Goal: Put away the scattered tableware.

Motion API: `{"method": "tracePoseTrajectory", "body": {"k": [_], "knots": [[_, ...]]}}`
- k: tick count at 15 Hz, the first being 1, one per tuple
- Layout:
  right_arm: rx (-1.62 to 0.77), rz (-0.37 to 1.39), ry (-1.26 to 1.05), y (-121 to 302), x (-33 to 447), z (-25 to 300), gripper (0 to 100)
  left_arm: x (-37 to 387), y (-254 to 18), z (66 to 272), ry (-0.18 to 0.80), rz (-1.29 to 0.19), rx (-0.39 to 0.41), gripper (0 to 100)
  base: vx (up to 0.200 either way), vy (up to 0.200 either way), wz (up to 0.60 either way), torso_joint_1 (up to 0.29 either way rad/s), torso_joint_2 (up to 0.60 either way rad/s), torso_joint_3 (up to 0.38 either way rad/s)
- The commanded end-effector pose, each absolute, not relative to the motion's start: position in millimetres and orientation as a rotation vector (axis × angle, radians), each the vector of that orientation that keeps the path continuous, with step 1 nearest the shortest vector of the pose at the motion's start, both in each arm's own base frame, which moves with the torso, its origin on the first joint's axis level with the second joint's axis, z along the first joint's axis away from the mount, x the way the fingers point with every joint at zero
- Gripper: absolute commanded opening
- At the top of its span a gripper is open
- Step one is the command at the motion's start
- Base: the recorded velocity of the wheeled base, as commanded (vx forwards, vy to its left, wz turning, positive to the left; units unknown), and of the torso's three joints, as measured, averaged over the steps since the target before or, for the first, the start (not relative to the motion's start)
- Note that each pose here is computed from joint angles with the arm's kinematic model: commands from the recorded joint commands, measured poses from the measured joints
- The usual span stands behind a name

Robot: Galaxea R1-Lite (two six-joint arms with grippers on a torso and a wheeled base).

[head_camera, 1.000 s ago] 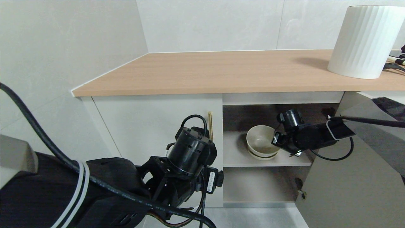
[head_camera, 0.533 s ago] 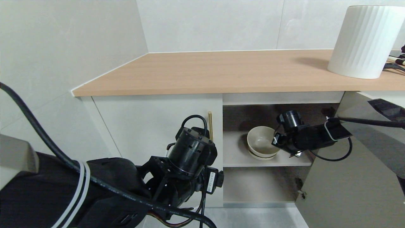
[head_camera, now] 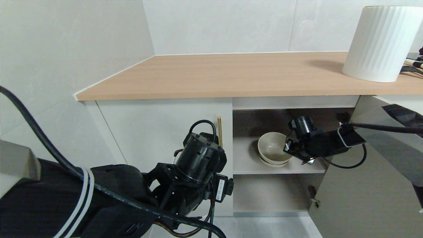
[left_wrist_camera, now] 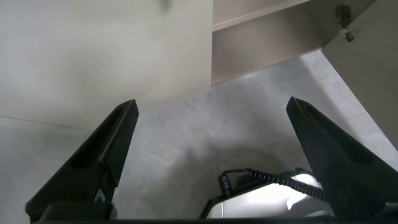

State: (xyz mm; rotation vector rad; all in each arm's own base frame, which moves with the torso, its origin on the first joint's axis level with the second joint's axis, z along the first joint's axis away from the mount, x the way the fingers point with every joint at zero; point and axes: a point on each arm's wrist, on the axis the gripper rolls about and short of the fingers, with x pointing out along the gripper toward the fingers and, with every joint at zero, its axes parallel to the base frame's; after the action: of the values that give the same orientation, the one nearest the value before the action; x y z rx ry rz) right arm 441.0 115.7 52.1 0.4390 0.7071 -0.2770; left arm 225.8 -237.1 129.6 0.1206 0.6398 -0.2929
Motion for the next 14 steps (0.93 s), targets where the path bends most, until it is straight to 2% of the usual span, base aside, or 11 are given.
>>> {"method": "tracePoseTrajectory", "body": {"k": [1, 8, 10, 14], "knots": [[0.437, -0.278, 0.712, 116.1, 441.2, 49.8, 100, 225.7, -237.4, 129.5, 0.640, -0.294, 0.121, 100, 0.000, 0.000, 0.00, 0.000, 0.00, 0.000], [0.439, -0.263, 0.713, 117.7, 438.7, 54.1, 100, 226.4, -236.7, 129.5, 0.640, -0.291, 0.120, 100, 0.000, 0.000, 0.00, 0.000, 0.00, 0.000], [0.433, -0.235, 0.727, 123.7, 421.7, 73.4, 100, 227.1, -236.1, 129.5, 0.640, -0.288, 0.119, 100, 0.000, 0.000, 0.00, 0.000, 0.00, 0.000], [0.410, -0.037, 0.841, 142.9, 351.7, 139.4, 100, 225.0, -233.7, 136.9, 0.623, -0.292, 0.107, 100, 0.000, 0.000, 0.00, 0.000, 0.00, 0.000]]}}
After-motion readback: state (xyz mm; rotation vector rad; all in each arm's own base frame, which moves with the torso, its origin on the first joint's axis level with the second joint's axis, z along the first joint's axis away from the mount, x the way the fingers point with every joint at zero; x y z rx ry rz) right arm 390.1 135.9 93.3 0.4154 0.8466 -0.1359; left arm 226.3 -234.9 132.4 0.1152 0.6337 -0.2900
